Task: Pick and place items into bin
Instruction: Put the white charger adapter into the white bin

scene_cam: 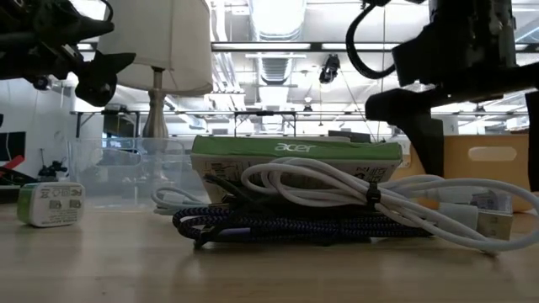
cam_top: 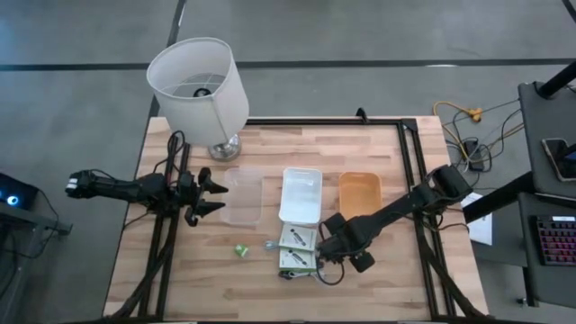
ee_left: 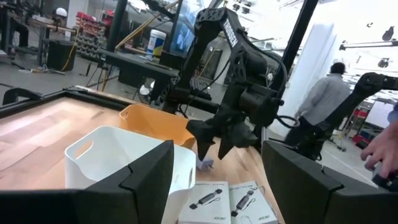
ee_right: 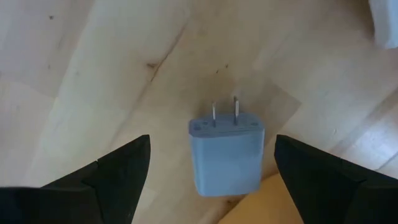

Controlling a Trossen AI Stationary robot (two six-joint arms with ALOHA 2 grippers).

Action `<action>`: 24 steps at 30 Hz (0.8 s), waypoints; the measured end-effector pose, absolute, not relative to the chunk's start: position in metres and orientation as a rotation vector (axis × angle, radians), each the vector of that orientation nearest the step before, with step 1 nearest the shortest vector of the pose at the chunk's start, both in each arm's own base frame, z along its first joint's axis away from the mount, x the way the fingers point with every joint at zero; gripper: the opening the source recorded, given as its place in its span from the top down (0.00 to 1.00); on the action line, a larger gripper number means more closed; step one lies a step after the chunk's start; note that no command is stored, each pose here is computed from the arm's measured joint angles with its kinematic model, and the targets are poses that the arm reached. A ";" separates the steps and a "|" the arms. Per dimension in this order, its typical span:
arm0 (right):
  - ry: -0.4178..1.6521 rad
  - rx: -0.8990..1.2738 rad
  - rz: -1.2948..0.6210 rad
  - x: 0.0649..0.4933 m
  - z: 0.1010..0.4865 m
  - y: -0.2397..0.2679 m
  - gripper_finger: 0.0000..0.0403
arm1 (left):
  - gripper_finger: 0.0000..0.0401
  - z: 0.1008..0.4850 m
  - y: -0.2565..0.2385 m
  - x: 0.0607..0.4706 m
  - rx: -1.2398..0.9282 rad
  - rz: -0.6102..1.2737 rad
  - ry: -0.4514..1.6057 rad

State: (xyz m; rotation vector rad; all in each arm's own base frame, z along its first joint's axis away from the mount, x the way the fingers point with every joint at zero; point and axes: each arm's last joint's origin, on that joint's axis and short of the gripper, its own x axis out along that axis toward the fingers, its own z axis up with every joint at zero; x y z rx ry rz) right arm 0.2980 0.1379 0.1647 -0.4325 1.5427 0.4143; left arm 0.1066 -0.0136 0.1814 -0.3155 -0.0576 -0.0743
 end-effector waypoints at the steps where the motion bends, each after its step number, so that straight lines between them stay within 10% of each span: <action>1: 1.536 -0.432 0.414 0.298 0.164 0.138 0.19 | 0.43 0.181 -0.014 0.107 -0.316 -0.074 -0.058; 24: 1.554 -0.514 0.381 0.288 0.145 0.131 0.20 | 0.43 0.181 -0.014 0.106 -0.316 -0.074 -0.059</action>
